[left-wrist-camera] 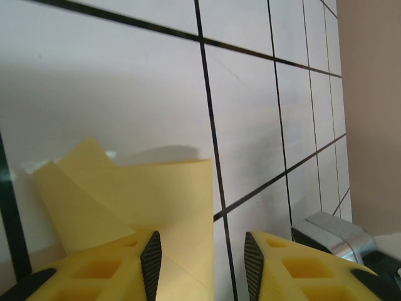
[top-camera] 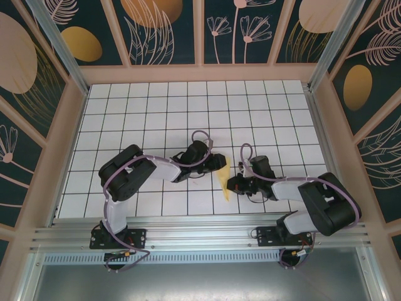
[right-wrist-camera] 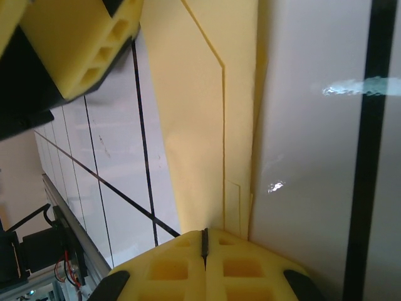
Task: Fold a paper plane with a square sheet of paper (pick it up from the middle)
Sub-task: Perform the fifth fold on the wing at the bottom-center of the table, then turn over the paper plane at the bottom-center of the table.
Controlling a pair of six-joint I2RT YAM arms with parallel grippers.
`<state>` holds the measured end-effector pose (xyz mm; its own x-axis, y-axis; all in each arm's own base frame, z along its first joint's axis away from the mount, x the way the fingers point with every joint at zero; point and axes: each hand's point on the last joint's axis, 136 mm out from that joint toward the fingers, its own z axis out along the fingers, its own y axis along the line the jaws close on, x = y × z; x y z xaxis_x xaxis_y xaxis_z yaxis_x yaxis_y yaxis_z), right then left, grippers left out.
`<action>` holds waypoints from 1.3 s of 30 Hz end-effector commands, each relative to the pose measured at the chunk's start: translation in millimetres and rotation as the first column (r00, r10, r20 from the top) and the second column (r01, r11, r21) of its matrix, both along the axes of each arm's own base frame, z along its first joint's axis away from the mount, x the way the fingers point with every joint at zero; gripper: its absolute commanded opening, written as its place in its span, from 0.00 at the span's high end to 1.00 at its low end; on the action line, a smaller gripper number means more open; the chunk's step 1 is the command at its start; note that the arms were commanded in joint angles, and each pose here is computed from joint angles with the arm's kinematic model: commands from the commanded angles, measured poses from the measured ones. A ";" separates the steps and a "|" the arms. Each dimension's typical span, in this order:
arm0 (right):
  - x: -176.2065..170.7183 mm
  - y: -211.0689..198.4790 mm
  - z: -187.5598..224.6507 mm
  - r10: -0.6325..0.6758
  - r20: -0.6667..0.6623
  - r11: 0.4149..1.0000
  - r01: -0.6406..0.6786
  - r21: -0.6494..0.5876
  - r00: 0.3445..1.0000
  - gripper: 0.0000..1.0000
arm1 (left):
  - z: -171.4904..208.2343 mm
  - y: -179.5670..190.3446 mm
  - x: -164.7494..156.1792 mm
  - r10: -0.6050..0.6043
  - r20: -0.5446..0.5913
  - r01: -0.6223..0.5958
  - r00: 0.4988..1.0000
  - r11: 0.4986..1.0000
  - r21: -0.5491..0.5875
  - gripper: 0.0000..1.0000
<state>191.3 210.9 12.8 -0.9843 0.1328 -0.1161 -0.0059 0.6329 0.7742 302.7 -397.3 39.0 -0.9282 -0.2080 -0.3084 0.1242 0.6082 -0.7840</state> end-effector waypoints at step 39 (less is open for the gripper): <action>-13.8 62.2 -2.3 0.460 0.037 0.883 -0.453 -0.126 0.887 0.96 | 84.0 93.4 -18.0 0.099 0.129 -0.098 0.987 0.995 -0.017 0.55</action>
<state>185.7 282.0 17.8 -0.9392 -0.2870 -0.1887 -0.3295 0.5974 0.7311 296.1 -309.1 130.2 -0.8444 -0.2859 -0.4531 0.1947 0.6241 -0.7567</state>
